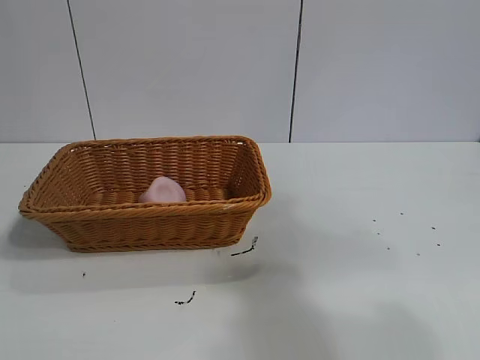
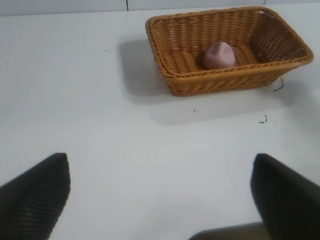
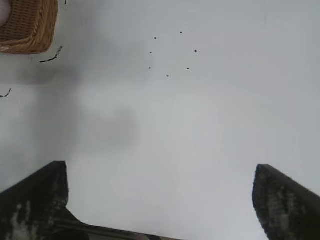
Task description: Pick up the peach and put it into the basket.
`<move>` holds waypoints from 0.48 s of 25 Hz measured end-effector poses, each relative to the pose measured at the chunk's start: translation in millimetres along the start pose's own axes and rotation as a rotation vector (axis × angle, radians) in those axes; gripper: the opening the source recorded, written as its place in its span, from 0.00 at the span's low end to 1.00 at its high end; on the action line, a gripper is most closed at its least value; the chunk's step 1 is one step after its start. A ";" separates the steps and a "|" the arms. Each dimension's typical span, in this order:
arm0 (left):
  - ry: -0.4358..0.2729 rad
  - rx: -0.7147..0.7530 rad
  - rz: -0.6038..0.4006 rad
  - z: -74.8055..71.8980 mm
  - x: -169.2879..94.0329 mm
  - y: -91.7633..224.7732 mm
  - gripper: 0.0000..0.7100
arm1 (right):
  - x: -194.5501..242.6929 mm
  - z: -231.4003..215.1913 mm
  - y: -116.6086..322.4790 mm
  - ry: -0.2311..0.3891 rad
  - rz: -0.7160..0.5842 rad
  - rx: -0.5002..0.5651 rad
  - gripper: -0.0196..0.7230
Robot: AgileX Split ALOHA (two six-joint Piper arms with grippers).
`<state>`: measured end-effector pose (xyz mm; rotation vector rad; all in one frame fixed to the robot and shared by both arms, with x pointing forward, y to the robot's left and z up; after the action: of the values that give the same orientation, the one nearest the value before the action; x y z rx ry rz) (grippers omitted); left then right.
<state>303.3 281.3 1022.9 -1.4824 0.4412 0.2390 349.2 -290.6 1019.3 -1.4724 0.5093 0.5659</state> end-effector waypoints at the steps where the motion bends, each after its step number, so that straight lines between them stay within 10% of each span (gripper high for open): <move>1: 0.000 0.000 0.000 0.0 0.0 0.0 0.98 | 1.7 0.0 9.2 -0.001 -0.003 0.000 0.96; 12: 0.000 0.000 0.000 0.0 0.0 0.0 0.98 | -25.0 3.1 25.3 -0.009 -0.208 -0.010 0.96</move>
<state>303.3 281.3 1022.9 -1.4824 0.4412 0.2390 313.7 -288.2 1015.8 -1.5105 0.3413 0.4108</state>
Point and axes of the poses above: a point on each arm's last joint axis where the gripper is mounted, x pointing out along that axis toward the gripper, z along the wrist's bending axis when the last joint is at zero, y = z × x, the point moved 8 cm from there along x, pointing out along that axis toward the gripper, and after that the axes turned 2 degrees about x, right-handed, at the moved point
